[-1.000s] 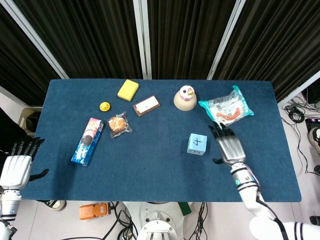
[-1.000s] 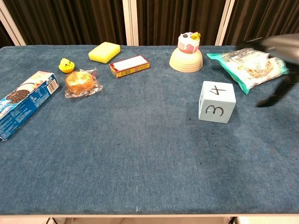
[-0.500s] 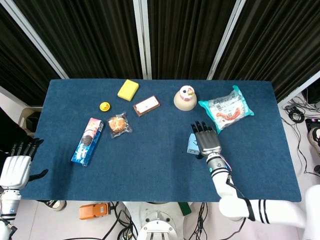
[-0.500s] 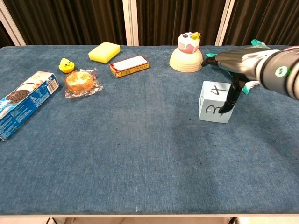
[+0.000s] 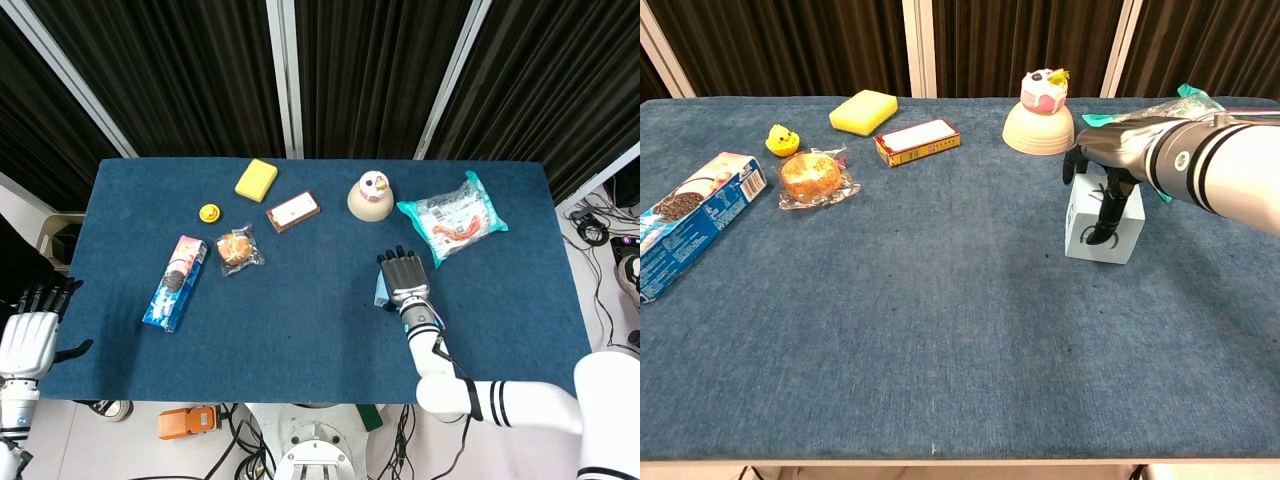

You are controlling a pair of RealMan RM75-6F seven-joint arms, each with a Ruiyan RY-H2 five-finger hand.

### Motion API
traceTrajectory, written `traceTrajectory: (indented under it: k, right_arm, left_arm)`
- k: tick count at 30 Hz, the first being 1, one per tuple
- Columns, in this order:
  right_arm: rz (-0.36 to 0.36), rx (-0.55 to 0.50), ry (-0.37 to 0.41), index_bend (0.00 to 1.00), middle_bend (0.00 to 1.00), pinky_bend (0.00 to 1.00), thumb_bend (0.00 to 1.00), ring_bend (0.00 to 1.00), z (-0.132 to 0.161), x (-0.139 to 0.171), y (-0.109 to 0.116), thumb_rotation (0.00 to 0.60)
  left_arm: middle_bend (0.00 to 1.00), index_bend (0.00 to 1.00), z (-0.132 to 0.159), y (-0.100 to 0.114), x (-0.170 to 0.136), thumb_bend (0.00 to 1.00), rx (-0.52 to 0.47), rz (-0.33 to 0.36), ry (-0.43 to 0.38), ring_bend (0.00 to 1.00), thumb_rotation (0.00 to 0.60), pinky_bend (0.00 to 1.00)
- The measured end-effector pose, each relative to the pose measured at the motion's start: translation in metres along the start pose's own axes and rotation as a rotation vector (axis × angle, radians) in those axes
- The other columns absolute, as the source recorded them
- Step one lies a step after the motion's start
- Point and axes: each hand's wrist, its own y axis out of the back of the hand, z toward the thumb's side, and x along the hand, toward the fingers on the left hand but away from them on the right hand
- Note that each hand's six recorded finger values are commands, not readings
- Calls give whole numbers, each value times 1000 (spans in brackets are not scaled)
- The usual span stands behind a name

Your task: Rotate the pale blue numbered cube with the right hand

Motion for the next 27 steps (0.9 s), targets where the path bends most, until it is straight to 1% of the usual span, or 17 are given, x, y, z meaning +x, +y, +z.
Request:
traceTrajectory:
  k: [4, 7, 11, 16, 20, 23, 27]
  right_arm:
    - [-10, 1, 22, 497, 394, 289, 378, 284, 0, -3, 0, 600]
    - [-28, -15, 57, 551, 435, 333, 399, 324, 1, -4, 2, 600]
    - [-57, -60, 116, 573, 460, 351, 400, 349, 0, -2, 8, 600]
    - [-121, -129, 218, 579, 480, 348, 400, 358, -4, 5, 20, 600]
    - [-159, -232, 300, 581, 482, 324, 399, 345, -8, 12, 24, 600]
    - [-178, -344, 351, 577, 482, 307, 400, 320, -14, 13, 23, 600]
    - [-196, -509, 416, 572, 482, 300, 399, 310, -29, 8, 13, 600]
  left_arm:
    - [115, 143, -1, -1, -1, 0, 1, -3, 5, 0, 600, 0]
    - [116, 142, -2, 0, -2, 0, 2, -2, 7, 0, 600, 0]
    - [116, 143, -3, 1, -3, 0, 3, -2, 15, 0, 600, 0]
    - [115, 142, -2, 2, -4, 0, 3, -3, 15, 0, 600, 0]
    - [115, 142, -1, 1, -4, 0, 2, -7, 18, 0, 600, 0]
    - [115, 142, 2, 0, -3, 0, 0, -12, 14, 0, 600, 0]
    - [115, 142, 6, 0, -1, 0, 5, -16, 5, 0, 600, 0]
